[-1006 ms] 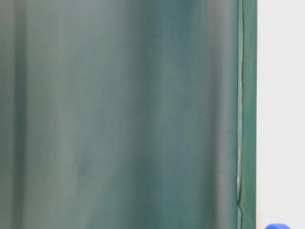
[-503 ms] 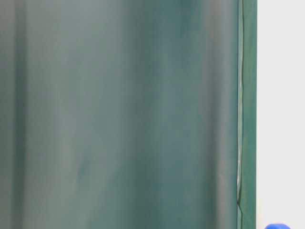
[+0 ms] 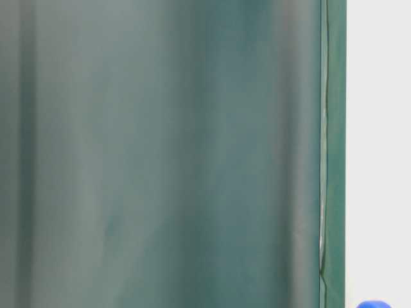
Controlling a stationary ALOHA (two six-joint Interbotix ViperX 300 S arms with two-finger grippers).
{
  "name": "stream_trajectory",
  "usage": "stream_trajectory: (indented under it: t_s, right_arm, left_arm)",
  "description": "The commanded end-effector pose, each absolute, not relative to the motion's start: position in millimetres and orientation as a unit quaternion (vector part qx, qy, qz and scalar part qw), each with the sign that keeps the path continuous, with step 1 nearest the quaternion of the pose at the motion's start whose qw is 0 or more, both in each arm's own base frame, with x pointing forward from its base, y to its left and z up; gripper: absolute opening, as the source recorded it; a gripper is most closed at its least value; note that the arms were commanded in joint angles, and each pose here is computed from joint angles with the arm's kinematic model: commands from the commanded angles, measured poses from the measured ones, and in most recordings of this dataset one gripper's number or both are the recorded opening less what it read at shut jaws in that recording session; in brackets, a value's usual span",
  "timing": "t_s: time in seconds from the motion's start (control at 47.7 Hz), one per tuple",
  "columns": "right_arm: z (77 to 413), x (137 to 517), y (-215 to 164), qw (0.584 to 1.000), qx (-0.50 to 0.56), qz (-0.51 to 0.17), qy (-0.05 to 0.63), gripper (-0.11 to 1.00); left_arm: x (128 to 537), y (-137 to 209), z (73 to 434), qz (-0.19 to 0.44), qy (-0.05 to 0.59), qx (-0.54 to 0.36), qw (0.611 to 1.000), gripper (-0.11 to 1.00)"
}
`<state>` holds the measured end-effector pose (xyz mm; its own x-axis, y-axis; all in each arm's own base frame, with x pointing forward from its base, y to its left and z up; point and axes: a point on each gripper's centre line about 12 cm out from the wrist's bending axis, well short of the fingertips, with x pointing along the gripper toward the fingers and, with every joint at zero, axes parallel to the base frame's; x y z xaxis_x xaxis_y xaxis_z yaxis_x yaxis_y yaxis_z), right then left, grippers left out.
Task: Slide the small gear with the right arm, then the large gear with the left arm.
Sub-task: 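Move the right gripper over the center of the small blue gear, then lower the right gripper tip into the small gear's hub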
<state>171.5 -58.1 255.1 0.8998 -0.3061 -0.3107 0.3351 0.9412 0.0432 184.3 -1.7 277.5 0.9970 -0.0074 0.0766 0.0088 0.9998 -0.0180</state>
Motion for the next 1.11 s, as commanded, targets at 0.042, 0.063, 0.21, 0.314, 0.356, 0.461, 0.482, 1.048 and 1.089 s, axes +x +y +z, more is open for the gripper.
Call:
stream_trajectory:
  t_s: [0.042,0.063,0.21,0.314,0.356,0.461,0.482,1.048,1.089]
  right_arm:
    - [255,171,-61,0.963,0.057,-0.173,0.198,0.51]
    - [253,171,-62,0.961,0.059,-0.174,0.207,0.51]
    - [236,169,-63,0.946,0.080,-0.182,0.258,0.51]
    - [227,169,-63,0.937,0.098,-0.186,0.280,0.51]
    - [224,169,-63,0.933,0.103,-0.187,0.289,0.51]
    - [215,168,-63,0.921,0.115,-0.189,0.319,0.51]
    - [213,167,-63,0.918,0.116,-0.190,0.327,0.51]
    - [185,163,-64,0.891,0.133,-0.201,0.384,0.51]
    - [180,163,-65,0.889,0.135,-0.203,0.387,0.51]
  left_arm:
    - [187,0,286,0.001,-0.049,-0.010,0.999,0.00]
    - [186,0,286,0.001,-0.050,-0.010,0.999,0.00]
    - [186,2,286,0.006,-0.050,-0.009,0.999,0.00]
    - [186,3,286,0.008,-0.049,-0.009,0.999,0.00]
    - [186,3,286,0.009,-0.049,-0.009,0.999,0.00]
    - [186,4,286,0.011,-0.050,-0.009,0.999,0.00]
    - [186,4,286,0.012,-0.049,-0.009,0.999,0.00]
    - [186,5,286,0.013,-0.050,-0.009,0.999,0.00]
    - [186,4,286,0.012,-0.049,-0.008,0.999,0.00]
